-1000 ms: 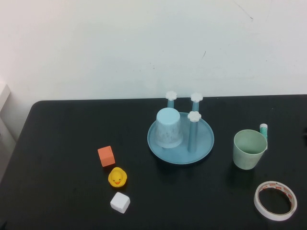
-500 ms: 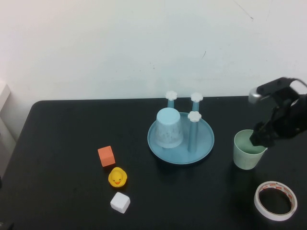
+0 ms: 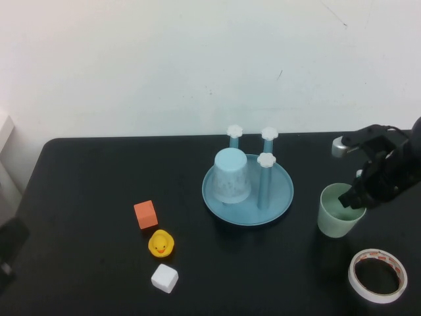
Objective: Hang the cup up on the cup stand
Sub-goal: Pick up the cup from the table, then adjust the cup with two arms
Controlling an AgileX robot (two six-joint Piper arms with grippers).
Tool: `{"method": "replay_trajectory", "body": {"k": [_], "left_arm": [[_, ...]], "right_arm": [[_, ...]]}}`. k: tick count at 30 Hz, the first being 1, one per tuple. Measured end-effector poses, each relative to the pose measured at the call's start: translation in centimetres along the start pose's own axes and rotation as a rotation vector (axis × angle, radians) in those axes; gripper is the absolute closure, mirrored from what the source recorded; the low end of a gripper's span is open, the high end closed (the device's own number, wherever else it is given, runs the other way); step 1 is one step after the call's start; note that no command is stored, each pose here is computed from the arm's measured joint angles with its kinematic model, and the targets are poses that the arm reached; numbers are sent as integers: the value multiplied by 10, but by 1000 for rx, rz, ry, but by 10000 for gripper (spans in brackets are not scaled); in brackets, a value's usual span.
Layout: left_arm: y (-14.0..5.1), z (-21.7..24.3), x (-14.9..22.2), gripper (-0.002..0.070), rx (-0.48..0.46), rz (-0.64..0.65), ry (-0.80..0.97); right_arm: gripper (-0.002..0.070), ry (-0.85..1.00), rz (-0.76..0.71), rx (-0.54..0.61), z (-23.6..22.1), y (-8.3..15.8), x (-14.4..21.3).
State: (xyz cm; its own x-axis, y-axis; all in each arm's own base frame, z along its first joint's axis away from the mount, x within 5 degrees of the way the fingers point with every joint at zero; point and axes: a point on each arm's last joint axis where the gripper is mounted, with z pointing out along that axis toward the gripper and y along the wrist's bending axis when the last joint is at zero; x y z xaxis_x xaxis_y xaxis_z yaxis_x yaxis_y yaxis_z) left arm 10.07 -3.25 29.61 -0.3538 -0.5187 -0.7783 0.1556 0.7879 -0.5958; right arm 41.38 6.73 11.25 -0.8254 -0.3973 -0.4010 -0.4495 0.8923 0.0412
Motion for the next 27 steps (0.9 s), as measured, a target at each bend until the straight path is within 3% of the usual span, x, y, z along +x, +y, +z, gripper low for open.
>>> {"method": "replay_trajectory", "body": {"k": [3,8,10,13,16,18,24,25,27], "left_arm": [[-4,0,-2,676,45,-151,-18],[-9,-1,-6,655,114,-393,-40],[-12,-1,-7,573,151,-517,-45],[-16,-2,-11,341,208,-712,-53],[-17,-2,-14,139,247,-864,-61],[-17,-2,-15,75,250,-900,-67],[-18,-2,-15,48,267,-970,-48],[-19,-2,-14,48,272,-984,-39],[-19,-2,-14,48,275,-1016,-31]], "right_arm": [[646,24,-28,-25,-6,1,-5],[656,-6,-72,-28,-42,6,-16],[657,-71,-88,-9,-70,9,-25],[657,-224,-137,0,-121,24,-40],[657,-431,-236,-49,-171,60,-56],[657,-564,-306,-116,-197,94,-64],[657,-869,-499,-414,-237,200,-72],[657,-939,-543,-489,-244,233,-69],[657,-1001,-575,-540,-249,260,-65]]}}
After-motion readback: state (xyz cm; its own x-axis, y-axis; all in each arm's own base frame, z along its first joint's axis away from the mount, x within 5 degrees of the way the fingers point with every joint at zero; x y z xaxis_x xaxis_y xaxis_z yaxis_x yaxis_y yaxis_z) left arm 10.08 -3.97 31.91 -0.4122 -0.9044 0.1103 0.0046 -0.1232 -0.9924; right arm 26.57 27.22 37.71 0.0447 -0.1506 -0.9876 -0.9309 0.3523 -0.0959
